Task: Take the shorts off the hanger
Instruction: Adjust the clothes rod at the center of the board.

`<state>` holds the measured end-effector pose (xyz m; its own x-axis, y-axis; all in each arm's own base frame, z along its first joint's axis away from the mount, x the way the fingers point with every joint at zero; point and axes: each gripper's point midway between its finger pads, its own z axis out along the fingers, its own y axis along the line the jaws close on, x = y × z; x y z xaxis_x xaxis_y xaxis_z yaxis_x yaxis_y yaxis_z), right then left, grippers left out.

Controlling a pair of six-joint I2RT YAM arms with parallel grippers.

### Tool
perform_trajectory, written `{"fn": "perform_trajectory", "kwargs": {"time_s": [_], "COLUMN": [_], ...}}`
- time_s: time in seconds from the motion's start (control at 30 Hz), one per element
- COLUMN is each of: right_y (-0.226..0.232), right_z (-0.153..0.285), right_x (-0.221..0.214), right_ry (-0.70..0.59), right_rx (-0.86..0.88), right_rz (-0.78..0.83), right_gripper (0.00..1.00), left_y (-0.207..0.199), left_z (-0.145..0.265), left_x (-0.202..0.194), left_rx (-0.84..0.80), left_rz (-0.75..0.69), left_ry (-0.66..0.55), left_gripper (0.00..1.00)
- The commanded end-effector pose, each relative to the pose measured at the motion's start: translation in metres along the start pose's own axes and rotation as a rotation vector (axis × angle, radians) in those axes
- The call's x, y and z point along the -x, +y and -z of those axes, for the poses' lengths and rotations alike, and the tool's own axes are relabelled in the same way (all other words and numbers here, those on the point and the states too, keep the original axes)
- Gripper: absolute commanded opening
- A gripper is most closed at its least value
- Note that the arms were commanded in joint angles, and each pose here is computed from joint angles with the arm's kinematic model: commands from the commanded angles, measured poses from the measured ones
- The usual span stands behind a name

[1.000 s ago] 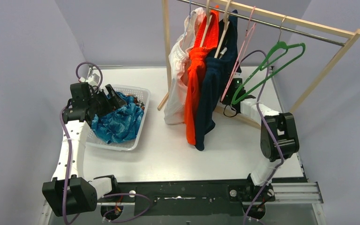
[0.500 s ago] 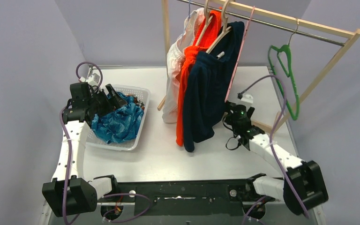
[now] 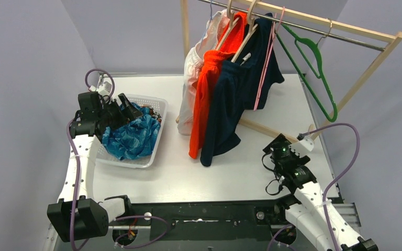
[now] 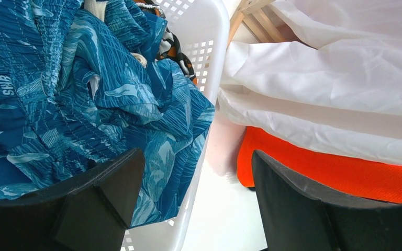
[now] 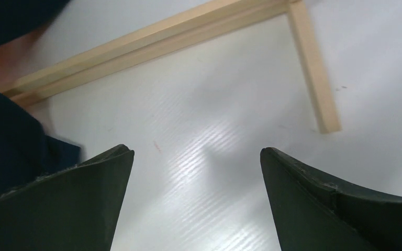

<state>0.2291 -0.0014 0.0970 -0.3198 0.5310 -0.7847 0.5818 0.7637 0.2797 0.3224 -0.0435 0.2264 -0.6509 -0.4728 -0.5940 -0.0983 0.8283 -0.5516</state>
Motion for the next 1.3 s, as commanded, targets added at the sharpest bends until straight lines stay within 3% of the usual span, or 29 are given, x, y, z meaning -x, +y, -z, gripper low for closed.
{"fn": "perform_trajectory", "kwargs": {"time_s": [0.0,0.17,0.43,0.87,1.27], "right_y": [-0.029,-0.064,-0.094,-0.056,-0.025], "right_z": [0.015,-0.004,-0.036,-0.095,-0.160], "right_x": [0.034,0.029,0.037,0.056,0.061], "right_ry": [-0.068,-0.011,0.053,0.066,0.190], "right_rx": [-0.172,-0.310,-0.302,-0.077,0.043], "right_rz": [-0.077,-0.082,-0.205,-0.081,0.065], "right_gripper": [0.98,0.98,0.98,0.98,0.98], "left_y": [-0.015,-0.017,-0.012,-0.013,-0.013], "left_z": [0.006,0.006,0.001,-0.005,-0.002], "left_x": [0.011,0.008,0.003,0.002,-0.002], "left_rx": [-0.062,-0.077,-0.069,-0.075,-0.059], "left_rz": [-0.026,-0.020,-0.019,-0.003,-0.012], "left_ry": [-0.049,-0.043,-0.025,-0.011,-0.001], "left_gripper": [0.75,0.75,0.75,0.75,0.75]}}
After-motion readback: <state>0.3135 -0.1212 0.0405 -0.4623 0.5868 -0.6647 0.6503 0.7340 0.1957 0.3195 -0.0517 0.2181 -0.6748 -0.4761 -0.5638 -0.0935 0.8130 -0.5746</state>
